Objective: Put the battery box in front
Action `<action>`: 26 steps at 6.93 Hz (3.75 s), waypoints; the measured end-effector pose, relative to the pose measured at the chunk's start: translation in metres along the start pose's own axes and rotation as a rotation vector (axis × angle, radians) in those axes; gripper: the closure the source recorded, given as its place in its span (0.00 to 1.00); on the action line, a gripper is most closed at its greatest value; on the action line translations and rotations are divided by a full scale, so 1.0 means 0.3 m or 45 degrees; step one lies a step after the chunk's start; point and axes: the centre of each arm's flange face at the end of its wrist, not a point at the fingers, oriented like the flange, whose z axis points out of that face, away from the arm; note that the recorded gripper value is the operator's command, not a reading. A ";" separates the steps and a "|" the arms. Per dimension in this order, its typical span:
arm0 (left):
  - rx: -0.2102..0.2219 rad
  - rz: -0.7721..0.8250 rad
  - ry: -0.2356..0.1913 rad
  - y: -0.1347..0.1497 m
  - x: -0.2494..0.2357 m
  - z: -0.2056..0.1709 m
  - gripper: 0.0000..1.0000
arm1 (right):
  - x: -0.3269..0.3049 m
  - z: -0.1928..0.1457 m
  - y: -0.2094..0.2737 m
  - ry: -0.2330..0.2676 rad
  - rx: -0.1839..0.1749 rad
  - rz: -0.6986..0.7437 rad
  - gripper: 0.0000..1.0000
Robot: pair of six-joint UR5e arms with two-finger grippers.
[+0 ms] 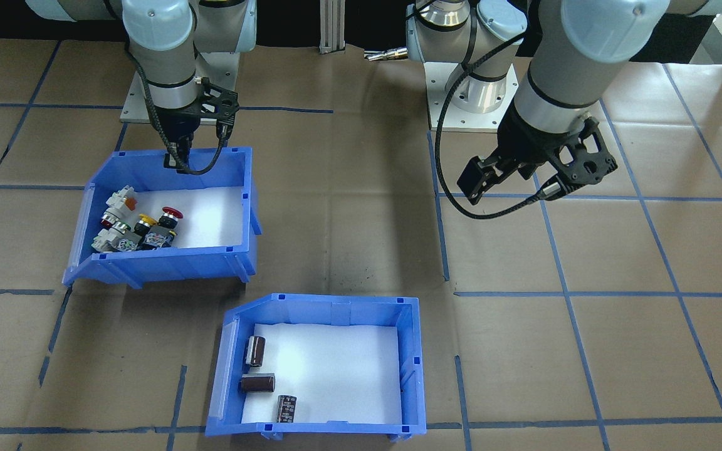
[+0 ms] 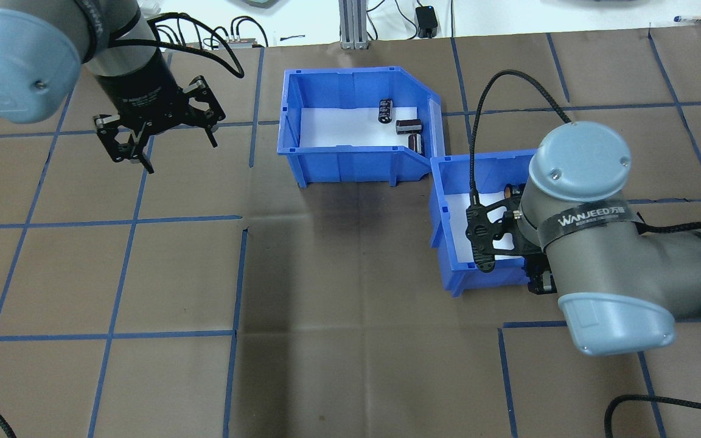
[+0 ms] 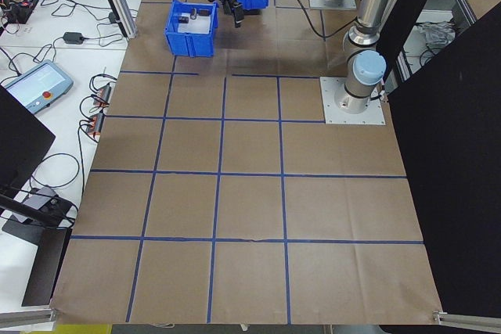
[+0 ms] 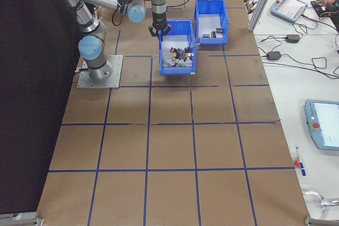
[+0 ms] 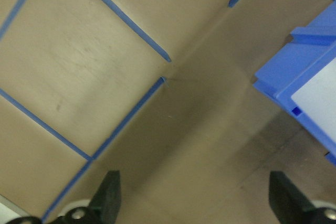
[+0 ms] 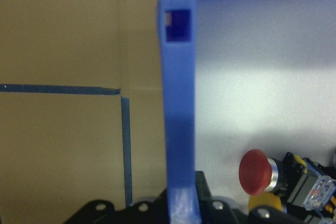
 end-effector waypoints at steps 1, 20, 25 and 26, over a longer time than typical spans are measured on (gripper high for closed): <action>0.010 0.228 -0.022 0.067 -0.040 -0.024 0.00 | -0.034 -0.008 -0.089 0.013 0.002 0.023 1.00; 0.124 0.552 0.037 0.264 -0.113 -0.011 0.00 | 0.082 -0.219 -0.400 -0.068 0.084 0.316 0.00; 0.130 0.553 0.005 0.264 -0.122 -0.017 0.00 | 0.390 -0.408 0.154 -0.024 0.177 1.329 0.00; 0.129 0.553 0.005 0.264 -0.121 -0.015 0.00 | 0.426 -0.444 0.212 -0.037 0.177 1.569 0.00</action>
